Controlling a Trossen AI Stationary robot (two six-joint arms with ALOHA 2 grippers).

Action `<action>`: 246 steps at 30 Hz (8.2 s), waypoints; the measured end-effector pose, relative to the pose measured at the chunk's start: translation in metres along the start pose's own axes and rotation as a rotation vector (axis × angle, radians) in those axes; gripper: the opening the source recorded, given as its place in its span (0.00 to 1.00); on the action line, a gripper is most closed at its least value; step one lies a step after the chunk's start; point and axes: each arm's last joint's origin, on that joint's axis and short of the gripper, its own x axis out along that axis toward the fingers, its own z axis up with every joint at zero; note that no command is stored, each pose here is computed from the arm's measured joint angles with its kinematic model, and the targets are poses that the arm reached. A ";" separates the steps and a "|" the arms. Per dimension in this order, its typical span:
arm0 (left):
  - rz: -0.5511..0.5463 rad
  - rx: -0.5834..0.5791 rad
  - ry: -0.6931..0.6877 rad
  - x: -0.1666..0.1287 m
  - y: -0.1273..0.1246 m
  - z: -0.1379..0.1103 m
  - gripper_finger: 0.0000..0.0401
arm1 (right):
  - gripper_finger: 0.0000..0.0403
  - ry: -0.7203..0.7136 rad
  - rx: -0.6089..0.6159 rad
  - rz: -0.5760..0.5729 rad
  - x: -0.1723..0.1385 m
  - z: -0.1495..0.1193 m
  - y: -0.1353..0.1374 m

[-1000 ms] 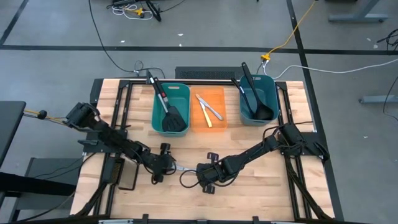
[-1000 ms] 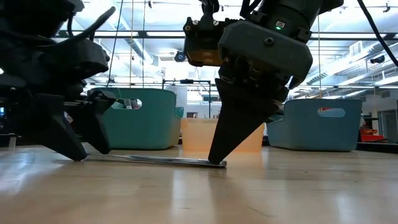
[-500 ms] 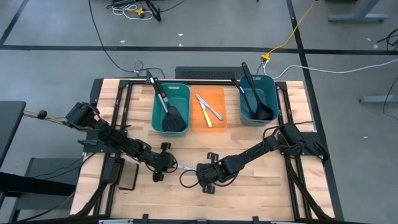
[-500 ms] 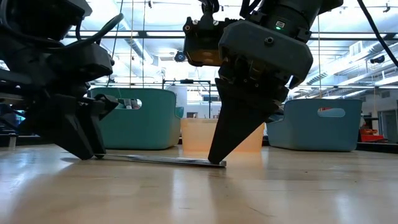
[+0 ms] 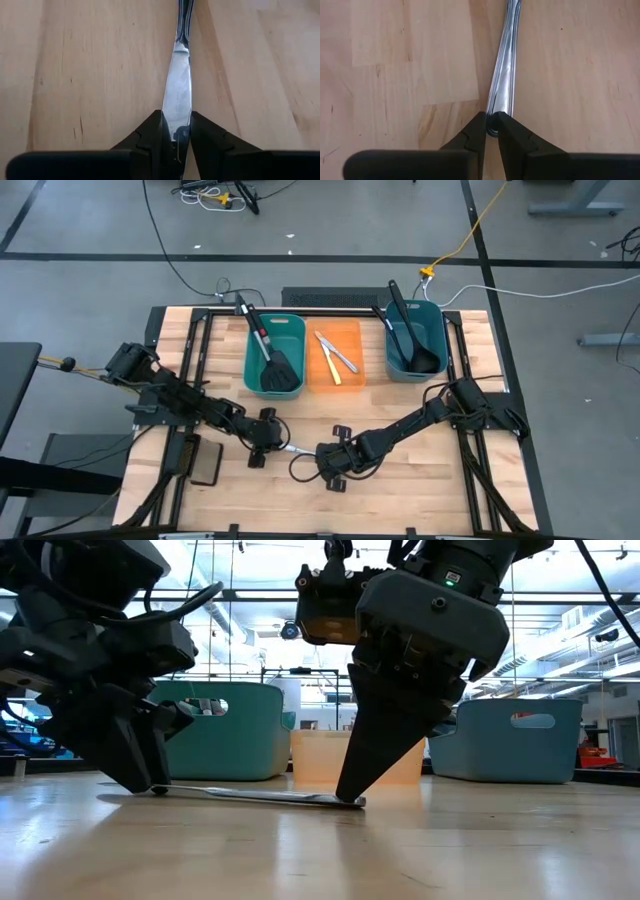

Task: Pick & Place Kitchen Items
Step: Put the silver knife into the orange bin

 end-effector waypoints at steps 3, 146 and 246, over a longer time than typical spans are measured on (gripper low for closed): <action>-0.006 -0.009 0.001 0.000 0.001 0.000 0.24 | 0.12 -0.006 0.000 0.001 -0.001 0.000 0.000; 0.073 0.052 -0.954 -0.195 0.021 -0.062 0.00 | 0.06 -1.198 -0.103 0.102 -0.236 -0.134 -0.129; 0.163 0.045 -0.970 -0.196 0.024 -0.060 0.04 | 0.06 -0.102 0.844 -0.233 -0.066 0.004 -0.275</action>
